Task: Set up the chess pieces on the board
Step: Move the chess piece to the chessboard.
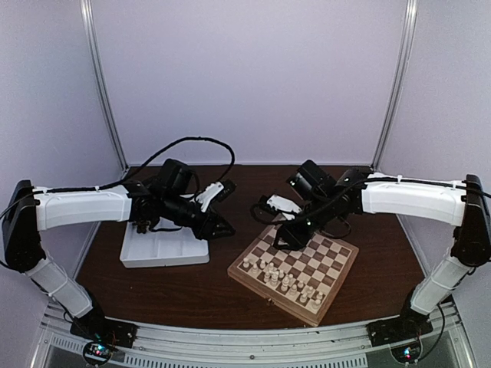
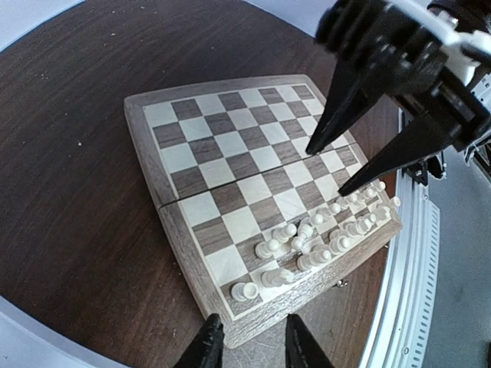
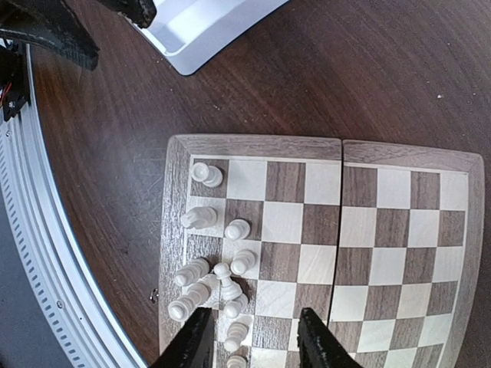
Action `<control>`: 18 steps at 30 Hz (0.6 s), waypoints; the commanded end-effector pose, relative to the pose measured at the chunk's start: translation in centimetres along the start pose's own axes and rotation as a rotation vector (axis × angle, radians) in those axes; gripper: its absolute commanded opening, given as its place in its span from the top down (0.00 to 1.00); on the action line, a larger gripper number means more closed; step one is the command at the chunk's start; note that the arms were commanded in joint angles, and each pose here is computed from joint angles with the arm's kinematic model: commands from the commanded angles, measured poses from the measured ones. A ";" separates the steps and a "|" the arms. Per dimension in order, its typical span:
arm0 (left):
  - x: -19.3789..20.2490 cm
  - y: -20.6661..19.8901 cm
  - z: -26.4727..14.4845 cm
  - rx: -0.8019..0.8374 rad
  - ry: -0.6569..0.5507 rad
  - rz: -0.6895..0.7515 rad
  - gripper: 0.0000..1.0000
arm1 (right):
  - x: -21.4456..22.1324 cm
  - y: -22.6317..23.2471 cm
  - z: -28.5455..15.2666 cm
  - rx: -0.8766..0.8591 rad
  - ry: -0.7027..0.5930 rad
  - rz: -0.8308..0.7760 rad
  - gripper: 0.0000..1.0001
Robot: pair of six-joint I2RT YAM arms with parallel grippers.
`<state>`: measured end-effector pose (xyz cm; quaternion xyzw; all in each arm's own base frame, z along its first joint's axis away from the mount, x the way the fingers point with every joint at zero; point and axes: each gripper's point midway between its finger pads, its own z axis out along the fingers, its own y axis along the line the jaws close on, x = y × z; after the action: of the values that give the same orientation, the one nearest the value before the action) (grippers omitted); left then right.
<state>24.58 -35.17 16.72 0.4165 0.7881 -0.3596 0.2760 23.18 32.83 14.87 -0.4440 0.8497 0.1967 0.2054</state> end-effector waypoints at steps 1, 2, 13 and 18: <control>-1.4 -0.6 1.0 0.058 -0.054 0.120 0.71 | -0.1 1.0 2.1 -0.032 -0.005 0.004 0.63; -1.3 -0.2 1.1 0.037 -0.053 0.110 0.71 | 0.0 1.1 2.4 -0.034 -0.004 0.004 0.65; -1.3 4.3 -3.3 -0.204 -0.177 -0.016 0.72 | 0.5 1.2 5.7 0.004 0.083 -0.059 0.69; -0.6 5.3 -4.2 -0.270 -0.166 -0.025 0.72 | 0.7 1.1 6.8 0.010 0.118 -0.079 0.72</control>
<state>27.62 -30.66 16.60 0.3531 0.8109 -0.3050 0.3533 22.51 35.97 8.84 -0.4743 0.8485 0.1739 0.1578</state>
